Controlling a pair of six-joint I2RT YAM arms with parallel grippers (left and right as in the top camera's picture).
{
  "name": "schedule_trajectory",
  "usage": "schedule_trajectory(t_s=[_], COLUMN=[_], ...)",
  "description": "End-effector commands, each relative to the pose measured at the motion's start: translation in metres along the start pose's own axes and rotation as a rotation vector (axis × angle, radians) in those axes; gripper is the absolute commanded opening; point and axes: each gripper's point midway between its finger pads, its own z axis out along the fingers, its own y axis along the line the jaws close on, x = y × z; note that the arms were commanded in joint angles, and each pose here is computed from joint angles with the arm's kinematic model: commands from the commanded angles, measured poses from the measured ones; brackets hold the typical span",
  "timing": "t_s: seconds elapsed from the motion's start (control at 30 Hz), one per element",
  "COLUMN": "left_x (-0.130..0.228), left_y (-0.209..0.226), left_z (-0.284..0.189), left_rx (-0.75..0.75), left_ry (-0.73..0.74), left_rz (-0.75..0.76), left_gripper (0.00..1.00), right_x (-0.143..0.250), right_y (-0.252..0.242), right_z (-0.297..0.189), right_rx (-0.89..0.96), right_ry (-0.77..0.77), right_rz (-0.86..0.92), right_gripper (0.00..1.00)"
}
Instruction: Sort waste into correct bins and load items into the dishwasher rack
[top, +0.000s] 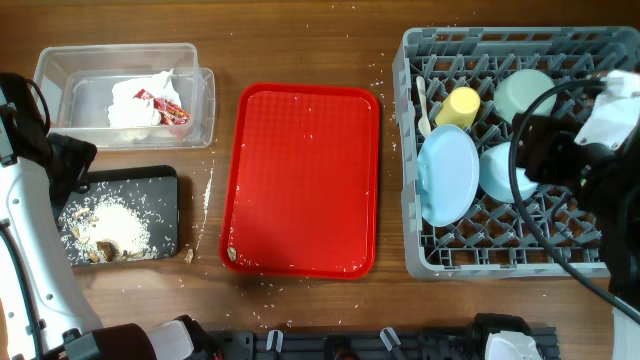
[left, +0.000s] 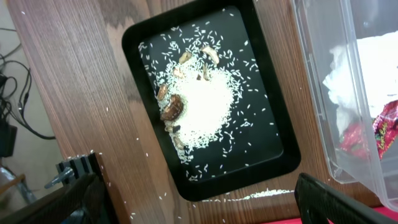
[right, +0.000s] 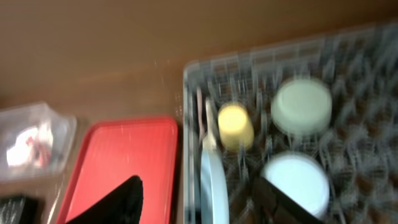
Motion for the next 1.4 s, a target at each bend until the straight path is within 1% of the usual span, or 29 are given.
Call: schedule_trajectory(t_s=[0.0, 0.07, 0.1, 0.13, 0.17, 0.2, 0.3, 0.53, 0.6, 0.67, 0.7, 0.8, 0.83, 0.9, 1.07, 1.2, 1.37], left_x=[-0.002, -0.002, -0.002, -0.002, -0.002, -0.002, -0.002, -0.002, -0.002, -0.002, -0.002, -0.002, -0.002, -0.002, -0.002, -0.002, -0.002], left_y=[0.000, 0.000, 0.000, 0.000, 0.000, 0.000, 0.000, 0.000, 0.000, 0.000, 0.000, 0.000, 0.000, 0.000, 0.000, 0.000, 0.000], left_z=[0.000, 0.000, 0.000, 0.000, 0.000, 0.000, 0.000, 0.000, 0.000, 0.000, 0.000, 0.000, 0.000, 0.000, 0.000, 0.000, 0.000], left_rx=[0.000, 0.001, 0.001, 0.000, 0.001, 0.000, 0.000, 0.000, 0.000, 0.000, 0.001, 0.000, 0.000, 0.000, 0.000, 0.000, 0.000], left_ry=[-0.005, -0.004, -0.004, -0.005, -0.004, -0.005, -0.005, -0.005, -0.005, -0.005, -0.004, -0.005, -0.005, -0.005, -0.005, -0.005, -0.005], left_rz=[-0.004, -0.004, -0.004, -0.004, -0.004, -0.004, -0.004, -0.004, -0.004, -0.004, -0.004, -0.004, -0.004, -0.004, -0.004, -0.004, -0.004], left_gripper=[1.00, 1.00, 1.00, 1.00, 1.00, 1.00, 1.00, 1.00, 1.00, 1.00, 1.00, 1.00, 1.00, 1.00, 1.00, 1.00, 1.00], right_x=[-0.037, -0.065, -0.084, -0.099, -0.110, -0.121, -0.132, -0.128, -0.122, -0.108, -0.094, -0.059, -0.040, -0.013, 0.034, 0.051, 0.051], right_y=[0.021, 0.032, 0.036, 0.040, 0.043, 0.047, 0.054, 0.049, 0.045, 0.041, 0.036, 0.026, 0.021, 0.008, -0.003, -0.005, -0.005], right_z=[-0.011, -0.020, -0.029, -0.038, -0.047, -0.056, -0.080, -0.120, -0.118, -0.105, -0.093, -0.072, -0.065, -0.057, -0.054, -0.055, -0.055], right_rx=[-0.100, -0.142, -0.151, -0.158, -0.166, -0.174, -0.185, -0.113, -0.097, -0.088, -0.079, -0.056, -0.045, 0.015, 0.053, 0.061, 0.061], right_ry=[-0.156, -0.274, -0.365, -0.435, -0.492, -0.551, -0.643, -0.724, -0.701, -0.622, -0.545, -0.376, -0.290, -0.177, 0.018, 0.085, 0.085], right_rz=[-0.062, -0.097, -0.122, -0.138, -0.153, -0.168, -0.193, -0.214, -0.205, -0.188, -0.170, -0.135, -0.116, -0.086, -0.049, -0.036, -0.037], right_gripper=[0.60, 0.65, 0.73, 0.87, 0.96, 0.99, 0.99, 1.00, 1.00, 1.00, 1.00, 1.00, 1.00, 1.00, 1.00, 1.00, 1.00])
